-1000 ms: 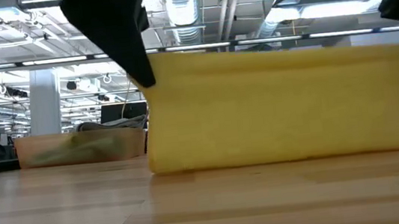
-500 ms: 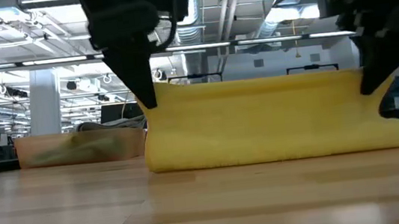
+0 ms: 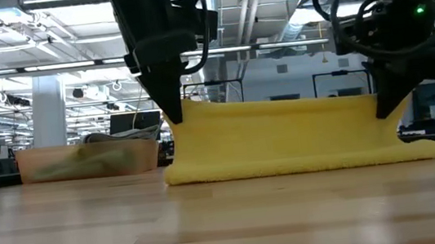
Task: Fold microfiber towels
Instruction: Fold the yellow microfiber cloth
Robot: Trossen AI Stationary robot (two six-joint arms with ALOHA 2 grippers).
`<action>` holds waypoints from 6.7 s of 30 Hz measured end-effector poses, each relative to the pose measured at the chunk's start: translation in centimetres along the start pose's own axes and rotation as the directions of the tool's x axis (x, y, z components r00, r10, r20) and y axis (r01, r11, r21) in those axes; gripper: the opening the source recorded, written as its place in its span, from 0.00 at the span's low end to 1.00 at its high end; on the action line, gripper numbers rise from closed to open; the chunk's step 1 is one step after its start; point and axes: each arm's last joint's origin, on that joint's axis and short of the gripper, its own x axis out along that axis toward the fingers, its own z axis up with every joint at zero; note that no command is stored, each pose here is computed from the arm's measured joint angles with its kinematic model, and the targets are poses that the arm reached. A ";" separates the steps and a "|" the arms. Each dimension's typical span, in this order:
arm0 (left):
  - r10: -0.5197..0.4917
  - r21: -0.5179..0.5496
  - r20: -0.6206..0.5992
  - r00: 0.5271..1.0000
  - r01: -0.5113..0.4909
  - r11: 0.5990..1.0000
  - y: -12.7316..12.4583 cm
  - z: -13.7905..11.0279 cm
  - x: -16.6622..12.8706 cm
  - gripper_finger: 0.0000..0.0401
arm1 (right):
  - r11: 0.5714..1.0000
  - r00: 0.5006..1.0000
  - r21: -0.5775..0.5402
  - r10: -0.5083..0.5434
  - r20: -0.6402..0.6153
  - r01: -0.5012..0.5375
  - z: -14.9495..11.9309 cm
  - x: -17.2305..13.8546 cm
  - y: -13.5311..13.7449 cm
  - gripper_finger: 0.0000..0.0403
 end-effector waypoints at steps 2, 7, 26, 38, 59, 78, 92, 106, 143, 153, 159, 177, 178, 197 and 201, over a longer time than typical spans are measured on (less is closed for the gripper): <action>0.005 -0.007 0.000 1.000 -0.005 1.000 0.2 0.1 0.1 0.00 | 1.000 1.000 -0.010 -0.002 -0.007 0.002 0.1 0.2 -0.3 0.08; 0.011 -0.019 -0.004 1.000 -0.012 1.000 0.6 0.3 0.3 0.05 | 1.000 1.000 -0.015 -0.008 -0.021 0.007 0.3 0.5 -0.9 0.18; -0.084 0.161 0.001 0.996 0.083 0.983 -0.9 -0.1 -0.3 0.33 | 0.997 1.000 -0.080 0.002 0.000 -0.002 0.1 0.1 -0.1 0.54; -0.288 0.400 -0.042 0.957 0.280 0.873 -4.1 0.5 3.5 0.26 | 0.994 0.999 -0.111 0.023 0.046 -0.018 -0.1 -0.5 1.0 0.51; -0.023 0.295 -0.027 0.999 0.030 0.955 1.2 2.5 6.2 0.24 | 0.995 0.998 -0.095 0.029 0.055 -0.024 0.0 -0.5 1.1 0.49; -0.083 0.391 0.024 0.996 0.067 0.918 -4.6 -1.6 0.5 0.24 | 0.998 0.990 -0.030 0.058 0.126 -0.054 -0.6 -2.6 -0.3 0.48; -0.043 0.379 0.092 0.995 0.005 0.925 -7.2 -1.8 3.4 0.24 | 0.994 0.971 -0.083 0.085 0.224 -0.068 -1.7 -4.6 0.3 0.47; -0.026 0.352 0.073 0.997 -0.001 0.936 -7.4 -1.9 4.4 0.24 | 0.982 0.936 -0.141 0.163 0.311 -0.124 -1.1 -4.3 1.3 0.45; 0.003 0.435 0.130 0.992 -0.060 0.898 -5.8 2.2 2.7 0.00 | 0.979 0.937 -0.115 0.195 0.289 -0.169 -1.4 -0.9 0.5 0.38; -0.060 0.537 0.234 0.970 -0.077 0.840 -3.2 6.7 1.2 0.00 | 0.992 0.957 0.030 0.112 0.267 -0.124 -4.0 -3.9 -2.0 0.38; -0.111 0.587 0.344 0.932 -0.121 0.801 -1.7 9.2 1.4 0.00 | 0.982 0.949 0.095 0.127 0.289 -0.160 -5.5 -5.3 -3.2 0.38; -0.215 0.598 0.616 0.758 -0.271 0.754 2.3 14.3 2.0 0.00 | 0.977 0.936 0.106 0.143 0.321 -0.185 -6.4 -6.1 -4.3 0.38; -0.221 0.603 0.613 0.759 -0.269 0.751 2.5 14.3 2.2 0.00 | 0.977 0.937 0.105 0.142 0.319 -0.184 -6.4 -6.1 -4.3 0.38; -0.274 0.564 0.690 0.670 -0.260 0.784 1.2 15.8 7.4 0.00 | 0.975 0.979 0.193 0.074 0.192 -0.112 -8.3 -6.1 -5.7 0.38; -0.261 0.559 0.688 0.677 -0.266 0.785 1.1 15.7 7.9 0.00 | 0.974 0.977 0.195 0.079 0.198 -0.118 -8.4 -6.1 -5.7 0.38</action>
